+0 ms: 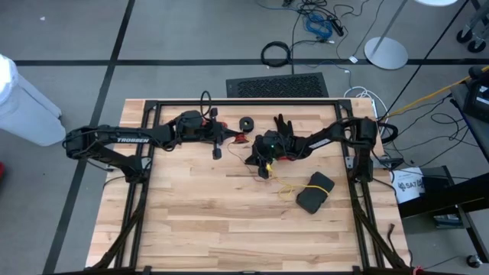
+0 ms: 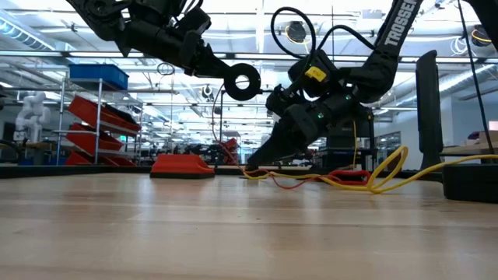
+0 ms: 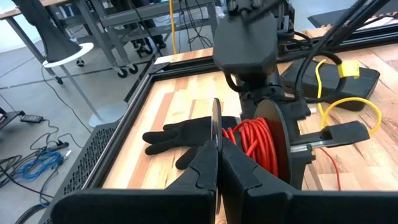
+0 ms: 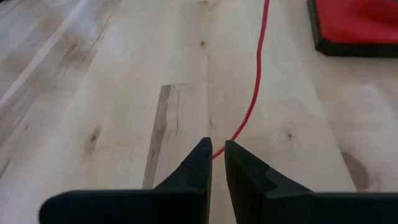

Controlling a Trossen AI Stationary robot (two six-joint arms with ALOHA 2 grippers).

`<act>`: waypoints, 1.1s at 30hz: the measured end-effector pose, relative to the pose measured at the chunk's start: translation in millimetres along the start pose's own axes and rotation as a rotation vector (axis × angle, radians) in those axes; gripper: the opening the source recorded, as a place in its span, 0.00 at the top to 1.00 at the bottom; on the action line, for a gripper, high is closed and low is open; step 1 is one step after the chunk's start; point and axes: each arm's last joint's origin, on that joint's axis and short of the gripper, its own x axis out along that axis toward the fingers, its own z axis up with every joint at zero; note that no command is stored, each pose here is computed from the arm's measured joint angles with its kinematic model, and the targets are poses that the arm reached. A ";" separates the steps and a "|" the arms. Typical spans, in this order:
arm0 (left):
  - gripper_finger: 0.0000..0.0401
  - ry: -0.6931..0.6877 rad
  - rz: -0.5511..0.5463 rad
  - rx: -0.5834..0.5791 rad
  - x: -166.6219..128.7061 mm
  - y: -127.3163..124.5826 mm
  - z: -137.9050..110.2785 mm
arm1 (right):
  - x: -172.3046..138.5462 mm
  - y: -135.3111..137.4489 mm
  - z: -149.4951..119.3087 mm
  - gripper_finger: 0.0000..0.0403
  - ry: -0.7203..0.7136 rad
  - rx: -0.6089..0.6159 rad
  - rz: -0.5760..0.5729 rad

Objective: Coil cords
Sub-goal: Coil the red wire onto spool

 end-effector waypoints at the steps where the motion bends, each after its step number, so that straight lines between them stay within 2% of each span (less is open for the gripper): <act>1: 0.98 -0.001 0.000 0.000 0.0 0.1 0.1 | 0.3 0.2 -1.2 0.92 0.007 0.002 0.001; 16: 0.98 -0.004 0.002 -0.004 0.0 0.2 0.3 | 0.4 -0.4 3.3 0.92 -0.039 -0.013 -0.043; 22: 0.98 -0.003 0.001 -0.004 0.0 0.1 0.3 | 2.4 -2.9 1.6 0.92 -0.044 0.000 -0.108; 27: 0.98 -0.005 0.001 -0.005 0.0 0.1 0.5 | 16.5 -5.9 -7.9 0.92 -0.045 0.039 -0.060; 33: 0.98 -0.004 -0.005 -0.003 0.2 -1.5 0.7 | 22.1 -9.4 -11.7 0.92 -0.039 0.048 -0.087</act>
